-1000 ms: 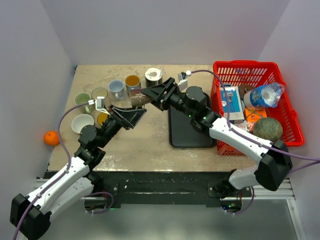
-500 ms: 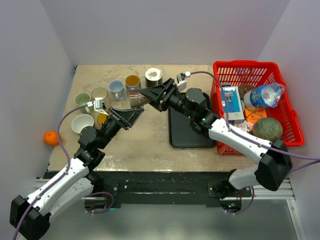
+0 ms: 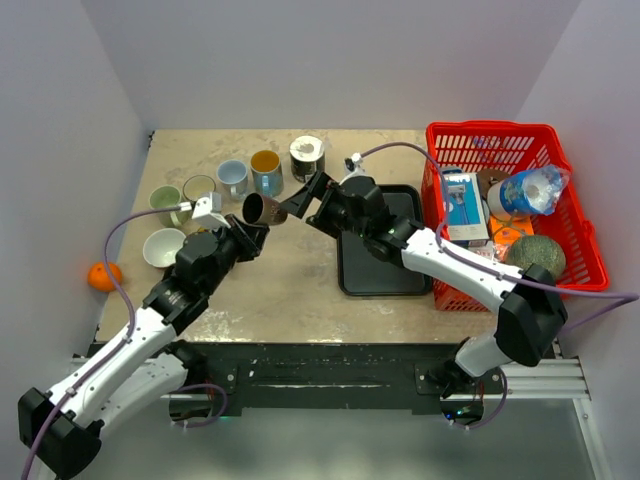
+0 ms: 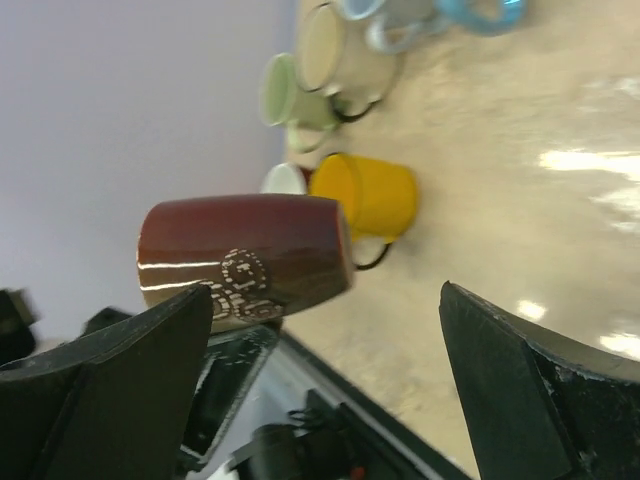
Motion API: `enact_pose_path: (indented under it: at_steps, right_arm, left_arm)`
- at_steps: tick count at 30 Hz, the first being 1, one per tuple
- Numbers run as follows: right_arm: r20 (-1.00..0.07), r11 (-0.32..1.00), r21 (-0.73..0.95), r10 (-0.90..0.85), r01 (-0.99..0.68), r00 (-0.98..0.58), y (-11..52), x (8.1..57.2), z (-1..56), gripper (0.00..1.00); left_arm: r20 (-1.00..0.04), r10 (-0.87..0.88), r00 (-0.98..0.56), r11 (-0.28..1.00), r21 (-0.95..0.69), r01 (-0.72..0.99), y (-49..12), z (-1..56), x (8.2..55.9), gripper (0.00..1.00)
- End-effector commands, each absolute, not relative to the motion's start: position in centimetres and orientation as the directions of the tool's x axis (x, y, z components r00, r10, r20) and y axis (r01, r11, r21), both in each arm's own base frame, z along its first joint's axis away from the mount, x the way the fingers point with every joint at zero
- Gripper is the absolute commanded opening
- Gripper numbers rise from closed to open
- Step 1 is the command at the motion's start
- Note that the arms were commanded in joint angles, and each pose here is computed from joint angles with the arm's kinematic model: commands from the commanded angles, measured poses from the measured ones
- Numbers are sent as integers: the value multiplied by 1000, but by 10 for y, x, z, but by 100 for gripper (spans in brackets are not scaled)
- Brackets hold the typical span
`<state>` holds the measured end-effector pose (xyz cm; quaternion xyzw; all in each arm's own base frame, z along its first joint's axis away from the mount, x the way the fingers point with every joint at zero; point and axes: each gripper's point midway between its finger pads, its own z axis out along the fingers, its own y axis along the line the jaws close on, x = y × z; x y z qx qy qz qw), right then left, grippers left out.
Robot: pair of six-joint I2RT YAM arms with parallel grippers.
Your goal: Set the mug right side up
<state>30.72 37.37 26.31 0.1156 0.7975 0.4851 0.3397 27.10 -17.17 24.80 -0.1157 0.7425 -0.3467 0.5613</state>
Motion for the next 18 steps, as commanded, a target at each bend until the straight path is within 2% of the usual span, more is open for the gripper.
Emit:
enact_pose_path:
  at_steps: [1,12,18]
  right_arm:
    - [-523,665,744,519,-66,-676,342,319,227,99]
    - [-639,757,652,519,-42,-567,296,319,241,99]
    - [-597,740,673,541,-2,-592,268,318,229,99]
  left_arm:
    - [-854,-392,-343,893,-443,83,-140,227,282,0]
    - [-849,-274,-451,958,-282,-51,-135,164,304,0]
    - [-860,-221,-459,961,-114,-250,-111,138,323,0]
